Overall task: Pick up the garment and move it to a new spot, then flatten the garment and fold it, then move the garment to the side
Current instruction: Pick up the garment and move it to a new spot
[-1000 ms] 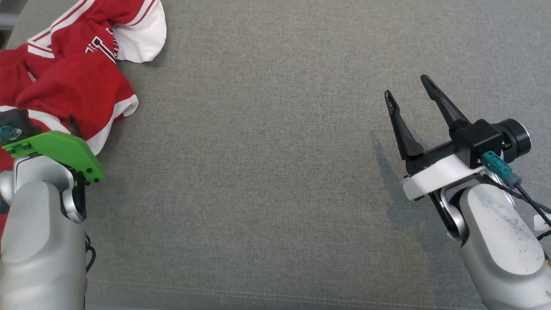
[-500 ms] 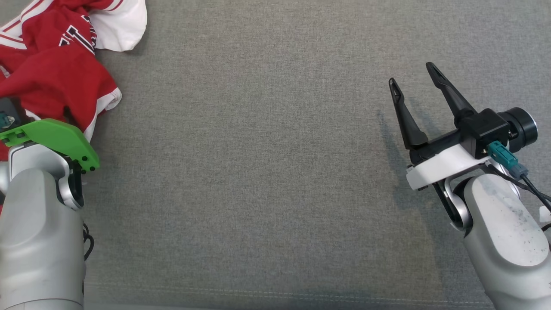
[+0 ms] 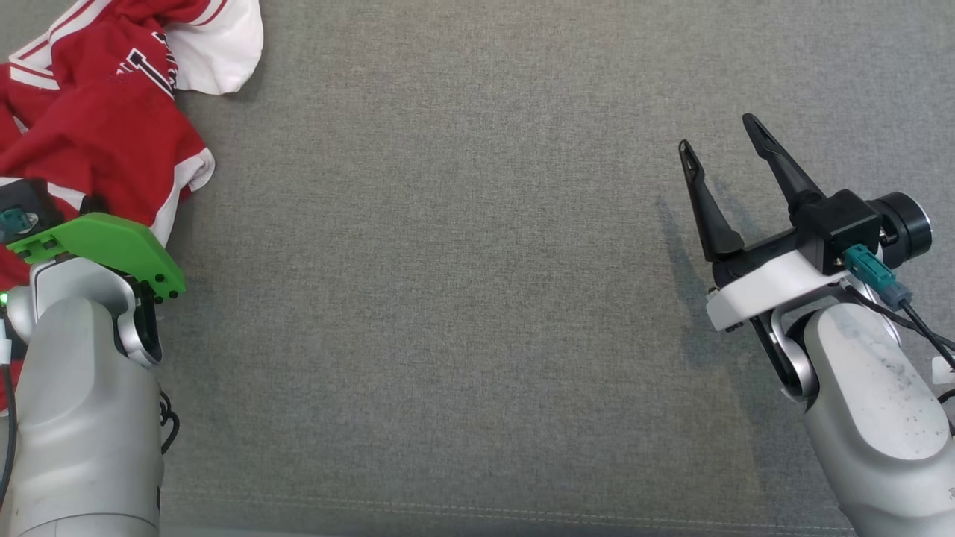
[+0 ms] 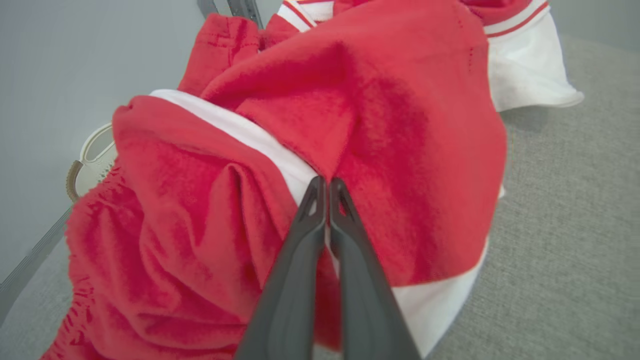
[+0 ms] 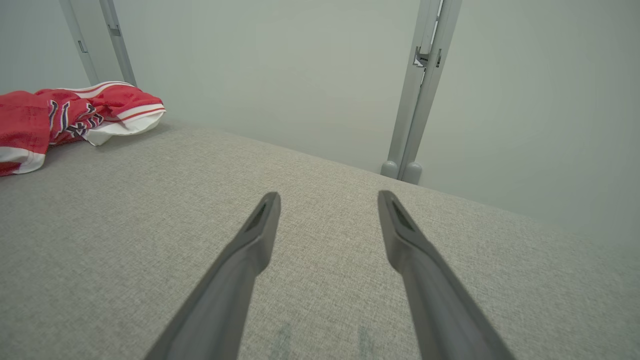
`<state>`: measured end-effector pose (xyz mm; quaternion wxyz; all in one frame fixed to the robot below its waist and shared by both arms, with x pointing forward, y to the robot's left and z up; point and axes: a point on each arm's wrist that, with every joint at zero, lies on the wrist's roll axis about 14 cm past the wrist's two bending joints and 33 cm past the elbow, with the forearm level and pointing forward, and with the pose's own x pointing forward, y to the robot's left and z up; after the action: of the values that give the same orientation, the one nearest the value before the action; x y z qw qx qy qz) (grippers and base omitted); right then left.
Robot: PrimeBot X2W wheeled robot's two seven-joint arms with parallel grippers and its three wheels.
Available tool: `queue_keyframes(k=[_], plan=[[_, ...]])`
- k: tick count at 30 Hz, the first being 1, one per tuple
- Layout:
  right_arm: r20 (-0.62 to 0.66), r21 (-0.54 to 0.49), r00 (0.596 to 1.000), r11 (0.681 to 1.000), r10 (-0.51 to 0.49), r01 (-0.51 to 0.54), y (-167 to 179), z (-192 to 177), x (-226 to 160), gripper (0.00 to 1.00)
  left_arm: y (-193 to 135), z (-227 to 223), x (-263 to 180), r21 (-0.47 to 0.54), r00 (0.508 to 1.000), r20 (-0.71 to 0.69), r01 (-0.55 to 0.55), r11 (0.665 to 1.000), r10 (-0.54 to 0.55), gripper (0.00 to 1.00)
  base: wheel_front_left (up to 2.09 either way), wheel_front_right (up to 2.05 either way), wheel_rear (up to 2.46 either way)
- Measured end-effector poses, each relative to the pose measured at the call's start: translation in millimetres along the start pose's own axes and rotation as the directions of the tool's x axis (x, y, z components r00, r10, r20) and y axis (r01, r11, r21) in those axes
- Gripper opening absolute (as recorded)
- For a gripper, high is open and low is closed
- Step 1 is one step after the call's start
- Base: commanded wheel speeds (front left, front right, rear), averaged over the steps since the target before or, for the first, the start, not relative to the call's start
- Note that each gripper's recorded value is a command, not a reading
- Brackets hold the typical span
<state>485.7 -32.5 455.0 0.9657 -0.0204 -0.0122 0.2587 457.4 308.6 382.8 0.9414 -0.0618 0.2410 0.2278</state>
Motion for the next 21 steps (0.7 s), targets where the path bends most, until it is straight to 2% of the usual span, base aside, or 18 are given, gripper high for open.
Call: queue_keyframes(k=[7,11,21], plan=[[0.013,0.002,1.0,1.0,-0.001,0.001,4.2,9.7,-1.1,1.0,0.0,26.7,-8.4,-0.021,0.993,0.119,0.01,1.0,-0.007,0.0,0.0,0.0,0.0],[0.026,0.006,1.0,1.0,-0.005,0.005,6.9,17.7,-2.9,1.0,-4.3,52.4,-16.7,-0.033,0.973,0.227,0.04,0.999,-0.032,0.0,0.0,0.0,0.0],[0.026,0.02,0.997,0.998,-0.068,0.067,5.4,30.2,-24.1,1.0,-48.8,117.3,-54.8,-0.005,0.867,0.458,0.223,0.975,-0.197,0.0,0.0,0.0,0.0]])
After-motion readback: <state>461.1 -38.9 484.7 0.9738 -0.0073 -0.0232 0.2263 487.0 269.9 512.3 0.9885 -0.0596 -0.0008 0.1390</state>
